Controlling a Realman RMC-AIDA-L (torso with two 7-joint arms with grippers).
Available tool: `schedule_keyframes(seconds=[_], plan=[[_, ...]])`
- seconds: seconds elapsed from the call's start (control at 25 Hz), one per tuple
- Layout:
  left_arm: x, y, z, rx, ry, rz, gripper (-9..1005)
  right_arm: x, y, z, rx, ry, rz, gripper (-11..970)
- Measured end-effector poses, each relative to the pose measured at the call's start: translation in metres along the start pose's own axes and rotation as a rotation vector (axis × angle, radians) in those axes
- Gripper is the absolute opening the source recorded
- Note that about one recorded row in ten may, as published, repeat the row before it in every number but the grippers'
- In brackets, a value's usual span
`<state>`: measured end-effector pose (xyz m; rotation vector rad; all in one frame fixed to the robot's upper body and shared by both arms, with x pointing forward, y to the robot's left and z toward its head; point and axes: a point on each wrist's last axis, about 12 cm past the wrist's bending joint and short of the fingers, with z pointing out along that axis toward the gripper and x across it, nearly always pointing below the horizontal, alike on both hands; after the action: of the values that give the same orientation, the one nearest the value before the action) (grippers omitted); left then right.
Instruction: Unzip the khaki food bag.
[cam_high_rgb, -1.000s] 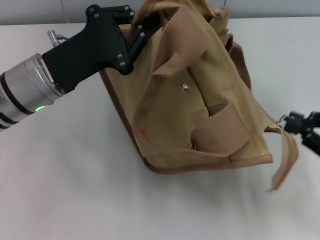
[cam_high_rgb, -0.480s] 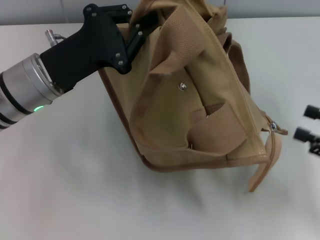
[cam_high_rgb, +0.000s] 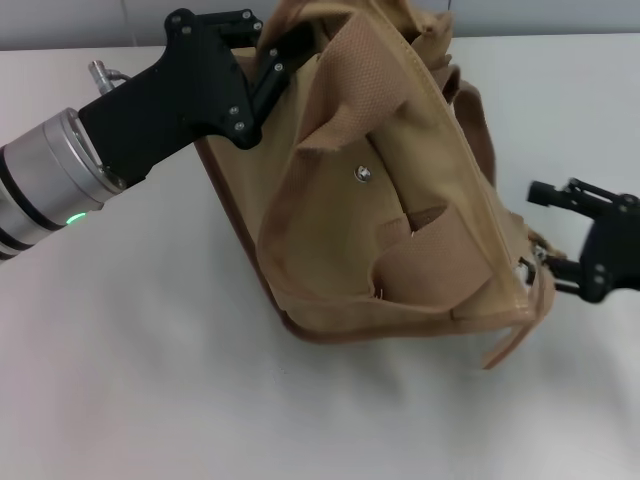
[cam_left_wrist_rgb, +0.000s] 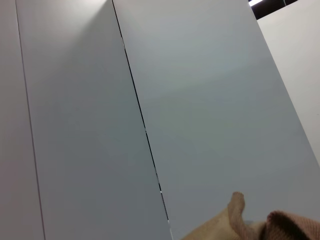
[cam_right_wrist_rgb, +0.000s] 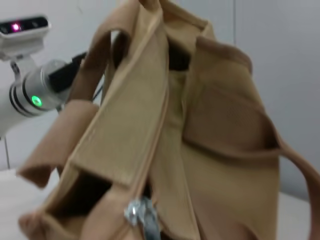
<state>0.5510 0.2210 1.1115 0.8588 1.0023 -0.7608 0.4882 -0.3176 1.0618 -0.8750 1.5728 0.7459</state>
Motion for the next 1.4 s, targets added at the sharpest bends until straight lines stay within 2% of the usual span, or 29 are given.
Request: schedule_keyframes(seconds=[0.04,0.12,0.16,0.2,0.24,0.32,0.36,0.4,0.44,0.48,0.56,0.68,0.76,0.8,0.92,0.96,1.16,1.24,1.28,1.32,1.36,1.4], plan=[[0.0,0.0,0.0,-0.001,0.0,-0.002,63,0.0,-0.004,0.012,0.007,-0.007,-0.008,723],[0.0,-0.001,0.0,0.0,0.0,-0.004,64,0.0,-0.005,0.019,0.016,-0.014,-0.017,769],[0.001,-0.001,0.0,0.002,0.0,-0.005,65,-0.001,-0.008,0.03,0.053,-0.058,-0.051,792],[0.001,-0.001,0.0,0.002,0.0,-0.005,65,-0.001,-0.008,0.03,0.053,-0.058,-0.051,771],[0.001,-0.002,0.0,0.002,0.001,-0.008,66,-0.005,-0.01,0.035,0.122,-0.144,-0.101,750],[0.003,-0.004,-0.001,-0.001,0.003,-0.023,68,-0.007,-0.01,0.035,0.156,-0.181,-0.124,707],[0.007,-0.01,-0.003,-0.001,0.01,-0.053,69,-0.013,-0.015,0.032,0.219,-0.25,-0.147,662],[0.007,-0.01,-0.003,-0.001,0.01,-0.053,69,-0.013,-0.015,0.032,0.219,-0.25,-0.147,617],[0.011,-0.016,-0.005,0.001,0.018,-0.076,70,-0.021,-0.022,0.029,0.247,-0.283,-0.14,571],[0.011,-0.016,-0.005,0.001,0.018,-0.076,71,-0.021,-0.022,0.029,0.247,-0.283,-0.14,526],[0.018,-0.029,-0.009,-0.006,0.032,-0.12,72,-0.035,-0.035,0.028,0.252,-0.298,-0.125,440],[0.024,-0.038,-0.011,-0.02,0.048,-0.146,75,-0.042,-0.042,0.03,0.255,-0.292,-0.116,316],[0.031,-0.052,-0.017,-0.026,0.07,-0.154,76,-0.049,-0.053,0.036,0.264,-0.274,-0.066,234],[0.035,-0.063,-0.022,-0.032,0.083,-0.155,77,-0.049,-0.057,0.042,0.268,-0.25,-0.015,229],[0.036,-0.069,-0.025,-0.043,0.087,-0.163,79,-0.047,-0.059,0.044,0.278,-0.235,0.003,214],[0.038,-0.075,-0.032,-0.071,0.088,-0.17,80,-0.043,-0.061,0.048,0.296,-0.206,0.024,209],[0.036,-0.08,-0.045,-0.107,0.075,-0.164,84,-0.038,-0.06,0.044,0.323,-0.197,0.037,183],[0.035,-0.08,-0.047,-0.114,0.074,-0.161,85,-0.039,-0.06,0.031,0.368,-0.259,0.053,248],[0.034,-0.079,-0.05,-0.125,0.067,-0.15,125,-0.039,-0.06,0.031,0.368,-0.259,0.053,280],[0.032,-0.078,-0.054,-0.138,0.055,-0.136,165,-0.04,-0.06,0.022,0.398,-0.31,0.063,313],[0.025,-0.075,-0.064,-0.169,0.017,-0.106,206,-0.04,-0.055,0.003,0.447,-0.41,0.078,345],[0.025,-0.075,-0.064,-0.169,0.017,-0.106,246,-0.04,-0.055,0.003,0.447,-0.41,0.078,391]])
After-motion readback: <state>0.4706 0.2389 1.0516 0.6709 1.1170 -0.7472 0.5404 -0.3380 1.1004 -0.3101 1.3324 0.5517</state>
